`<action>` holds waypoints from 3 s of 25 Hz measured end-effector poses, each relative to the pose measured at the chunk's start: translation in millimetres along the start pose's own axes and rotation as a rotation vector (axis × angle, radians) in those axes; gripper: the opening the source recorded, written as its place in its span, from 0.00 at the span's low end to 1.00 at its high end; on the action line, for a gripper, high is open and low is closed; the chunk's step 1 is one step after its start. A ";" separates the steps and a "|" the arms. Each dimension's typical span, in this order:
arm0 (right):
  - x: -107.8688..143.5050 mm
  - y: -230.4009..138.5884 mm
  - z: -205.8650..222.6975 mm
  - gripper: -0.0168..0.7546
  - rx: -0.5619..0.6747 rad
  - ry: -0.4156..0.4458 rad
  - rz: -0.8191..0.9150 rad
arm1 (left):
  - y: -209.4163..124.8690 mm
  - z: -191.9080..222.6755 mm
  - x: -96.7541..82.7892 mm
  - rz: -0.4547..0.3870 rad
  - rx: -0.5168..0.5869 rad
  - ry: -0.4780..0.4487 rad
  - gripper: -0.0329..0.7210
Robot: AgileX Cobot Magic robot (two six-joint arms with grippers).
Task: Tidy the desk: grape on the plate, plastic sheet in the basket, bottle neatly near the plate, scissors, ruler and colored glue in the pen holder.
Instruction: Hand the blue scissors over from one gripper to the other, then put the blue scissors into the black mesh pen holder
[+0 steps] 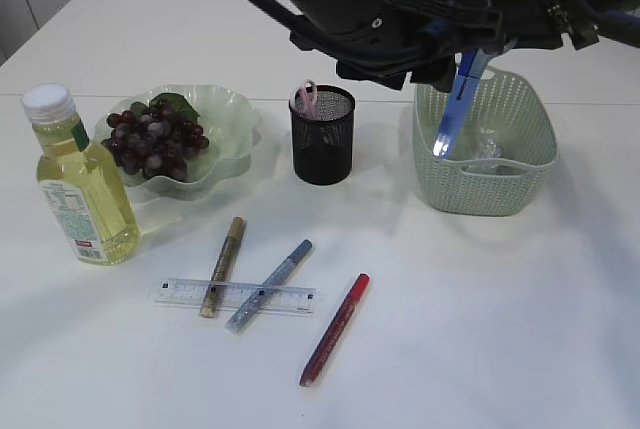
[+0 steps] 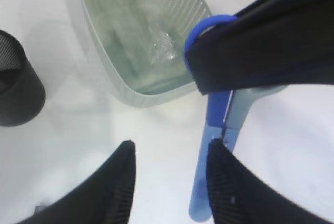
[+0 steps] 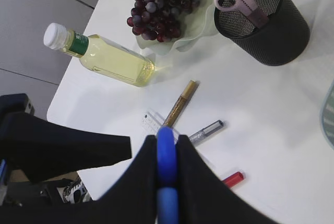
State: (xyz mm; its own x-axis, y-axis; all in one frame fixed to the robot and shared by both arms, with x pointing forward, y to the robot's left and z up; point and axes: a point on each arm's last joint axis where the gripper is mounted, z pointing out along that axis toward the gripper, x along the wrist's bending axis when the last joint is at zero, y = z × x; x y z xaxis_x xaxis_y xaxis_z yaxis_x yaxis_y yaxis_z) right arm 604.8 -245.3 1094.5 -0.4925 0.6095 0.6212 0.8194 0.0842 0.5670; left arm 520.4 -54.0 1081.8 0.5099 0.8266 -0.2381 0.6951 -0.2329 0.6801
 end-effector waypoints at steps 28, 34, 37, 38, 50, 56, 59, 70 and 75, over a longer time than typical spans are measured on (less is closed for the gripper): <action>3.2 4.3 11.9 0.12 -0.021 -0.068 -0.235 | 28.7 -106.2 54.8 0.061 0.069 -0.016 0.45; 17.2 13.2 33.5 0.12 -0.090 -0.129 -0.333 | 28.6 -111.5 57.4 0.087 0.070 0.014 0.44; 21.1 21.3 39.2 0.12 -0.171 -0.175 -0.374 | 28.7 -111.5 58.0 0.091 0.070 0.020 0.44; 23.1 24.5 41.1 0.12 -0.205 -0.188 -0.389 | 28.8 -111.5 58.4 0.094 0.069 0.024 0.44; 17.1 47.1 77.1 0.12 -0.490 -0.216 -0.549 | 27.3 -112.5 67.8 0.156 0.095 0.124 0.43; -2.5 51.0 100.5 0.12 -0.524 -0.240 -0.588 | 28.5 -113.0 71.3 0.183 0.088 0.164 0.43; -6.3 52.7 112.0 0.12 -0.510 -0.241 -0.605 | 29.3 -113.4 73.2 0.197 0.083 0.185 0.43; -30.1 49.1 149.4 0.12 -0.446 -0.240 -0.607 | 30.6 -113.7 75.2 0.215 0.073 0.208 0.41; -29.9 48.9 155.8 0.12 -0.436 -0.238 -0.621 | 30.8 -113.8 75.6 0.218 0.072 0.213 0.41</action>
State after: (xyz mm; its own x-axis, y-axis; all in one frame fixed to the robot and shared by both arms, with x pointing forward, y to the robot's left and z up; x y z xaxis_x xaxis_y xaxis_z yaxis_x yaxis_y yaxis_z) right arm 705.3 -136.5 1019.3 -0.7056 0.7084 0.0179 0.2023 0.1772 0.9632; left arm 522.7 59.7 1163.6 0.5387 0.8401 0.0639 0.6189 -0.4460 0.6465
